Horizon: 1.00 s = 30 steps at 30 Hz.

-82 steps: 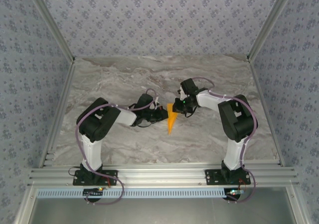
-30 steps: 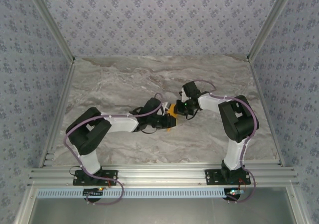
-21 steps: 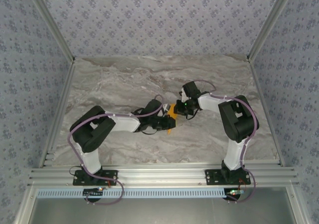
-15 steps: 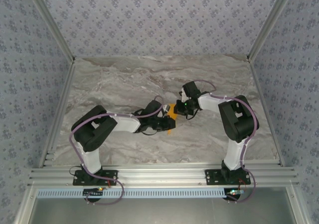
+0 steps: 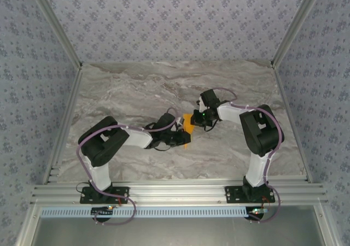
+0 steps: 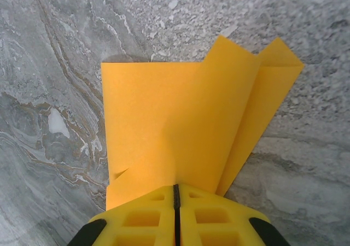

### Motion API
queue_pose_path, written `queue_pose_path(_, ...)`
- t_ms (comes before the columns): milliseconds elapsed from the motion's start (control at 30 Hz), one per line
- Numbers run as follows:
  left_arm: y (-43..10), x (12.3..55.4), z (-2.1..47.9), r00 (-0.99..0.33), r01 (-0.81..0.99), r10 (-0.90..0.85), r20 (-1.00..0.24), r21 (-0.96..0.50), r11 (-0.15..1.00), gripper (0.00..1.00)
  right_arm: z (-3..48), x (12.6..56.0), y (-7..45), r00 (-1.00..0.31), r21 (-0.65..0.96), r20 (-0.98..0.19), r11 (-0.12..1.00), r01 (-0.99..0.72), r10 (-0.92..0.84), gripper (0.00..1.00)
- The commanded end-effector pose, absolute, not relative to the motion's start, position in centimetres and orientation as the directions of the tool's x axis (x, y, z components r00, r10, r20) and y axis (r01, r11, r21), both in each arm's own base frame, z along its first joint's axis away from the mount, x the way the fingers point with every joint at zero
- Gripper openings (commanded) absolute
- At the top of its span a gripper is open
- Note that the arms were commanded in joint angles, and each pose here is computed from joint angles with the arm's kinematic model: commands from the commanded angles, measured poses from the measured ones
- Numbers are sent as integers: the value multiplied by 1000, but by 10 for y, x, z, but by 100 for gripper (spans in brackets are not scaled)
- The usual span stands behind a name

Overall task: Fold a paper plane with a square sheet of paper (fold left side to right side)
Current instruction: Fold the wing for the fifth time at the center of the table.

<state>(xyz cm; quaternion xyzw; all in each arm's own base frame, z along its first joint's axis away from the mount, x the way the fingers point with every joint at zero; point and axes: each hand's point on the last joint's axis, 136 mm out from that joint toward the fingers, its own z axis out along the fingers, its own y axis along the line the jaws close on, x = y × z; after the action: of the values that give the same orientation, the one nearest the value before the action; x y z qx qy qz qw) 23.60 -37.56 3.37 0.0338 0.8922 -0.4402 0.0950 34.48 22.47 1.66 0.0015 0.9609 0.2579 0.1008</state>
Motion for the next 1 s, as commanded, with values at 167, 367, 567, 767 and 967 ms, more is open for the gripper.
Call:
queue_pose_path(167, -369, 220, 8, -989, 97, -21, -145, -754, 650, 15, -9, 315, 203, -996, 423, -79, 906, 8, 45, 10)
queue_pose_path(367, -360, 213, -10, -993, 48, -45, -109, -724, 688, 11, 20, 329, 213, -985, 501, -167, 864, -49, 42, 10)
queue_pose_path(567, -352, 209, -19, -993, 31, -54, -101, -695, 719, 8, 64, 334, 208, -954, 532, -298, 836, -134, 37, 10)
queue_pose_path(767, -350, 209, -19, -992, 48, -43, -117, -679, 733, 7, 69, 311, 221, -953, 619, -302, 766, -175, 27, 9)
queue_pose_path(967, -350, 210, -18, -992, 50, -43, -120, -677, 734, 6, 54, 307, 243, -959, 640, -283, 741, -204, -20, 9)
